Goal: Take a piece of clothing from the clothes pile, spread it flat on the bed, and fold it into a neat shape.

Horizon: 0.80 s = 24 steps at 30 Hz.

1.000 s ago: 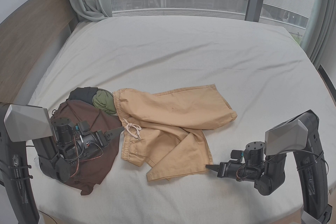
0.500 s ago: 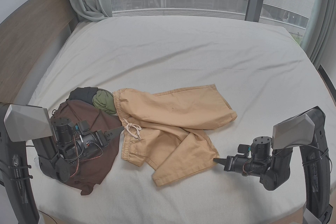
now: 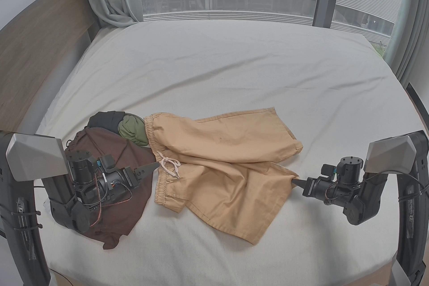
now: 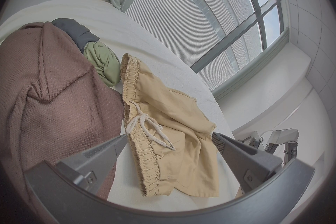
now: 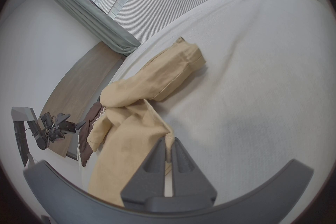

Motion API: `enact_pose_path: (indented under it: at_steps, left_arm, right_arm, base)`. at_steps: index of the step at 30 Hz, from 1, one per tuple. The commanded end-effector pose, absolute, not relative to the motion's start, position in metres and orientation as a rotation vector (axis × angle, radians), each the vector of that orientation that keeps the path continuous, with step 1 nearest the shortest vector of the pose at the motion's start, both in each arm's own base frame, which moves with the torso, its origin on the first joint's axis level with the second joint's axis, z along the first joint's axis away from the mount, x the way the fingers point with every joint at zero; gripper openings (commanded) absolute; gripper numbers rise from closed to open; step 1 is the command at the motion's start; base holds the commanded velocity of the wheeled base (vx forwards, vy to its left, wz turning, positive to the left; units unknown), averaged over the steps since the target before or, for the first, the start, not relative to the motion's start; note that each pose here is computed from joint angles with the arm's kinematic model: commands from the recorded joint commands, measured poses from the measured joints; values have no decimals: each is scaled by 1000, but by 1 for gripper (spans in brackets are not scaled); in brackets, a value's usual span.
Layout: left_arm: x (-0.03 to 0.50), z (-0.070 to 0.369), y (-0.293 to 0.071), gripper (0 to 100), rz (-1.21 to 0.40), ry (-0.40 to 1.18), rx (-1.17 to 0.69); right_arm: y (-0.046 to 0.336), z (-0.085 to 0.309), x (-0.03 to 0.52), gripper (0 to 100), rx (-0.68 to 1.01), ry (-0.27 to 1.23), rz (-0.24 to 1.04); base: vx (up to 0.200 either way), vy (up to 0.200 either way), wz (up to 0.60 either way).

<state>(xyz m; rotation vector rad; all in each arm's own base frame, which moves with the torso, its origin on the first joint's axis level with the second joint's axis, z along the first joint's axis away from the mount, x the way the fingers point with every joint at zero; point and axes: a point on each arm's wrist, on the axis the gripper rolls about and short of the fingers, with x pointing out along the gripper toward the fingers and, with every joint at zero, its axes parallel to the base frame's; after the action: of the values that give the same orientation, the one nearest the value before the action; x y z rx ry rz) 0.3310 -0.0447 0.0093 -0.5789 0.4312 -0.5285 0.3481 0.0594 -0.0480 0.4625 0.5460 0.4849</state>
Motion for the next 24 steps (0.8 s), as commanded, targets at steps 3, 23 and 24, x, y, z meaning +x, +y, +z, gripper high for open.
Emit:
enact_pose_path:
  at_steps: [3, 23, 24]
  left_arm:
    - [331, 7, -45, 100, -527, 436, -580]
    - [328, -2, -49, 100, -530, 471, -579]
    - [328, -2, -50, 100, -531, 472, -579]
  right_arm:
    - [52, -42, 357, 0, 464, 502, 471]
    - [37, -37, 389, 0, 452, 388, 384]
    - [37, -36, 390, 0, 451, 385, 385]
  base:
    - [0, 0, 0]
    - [0, 0, 0]
    - [0, 0, 0]
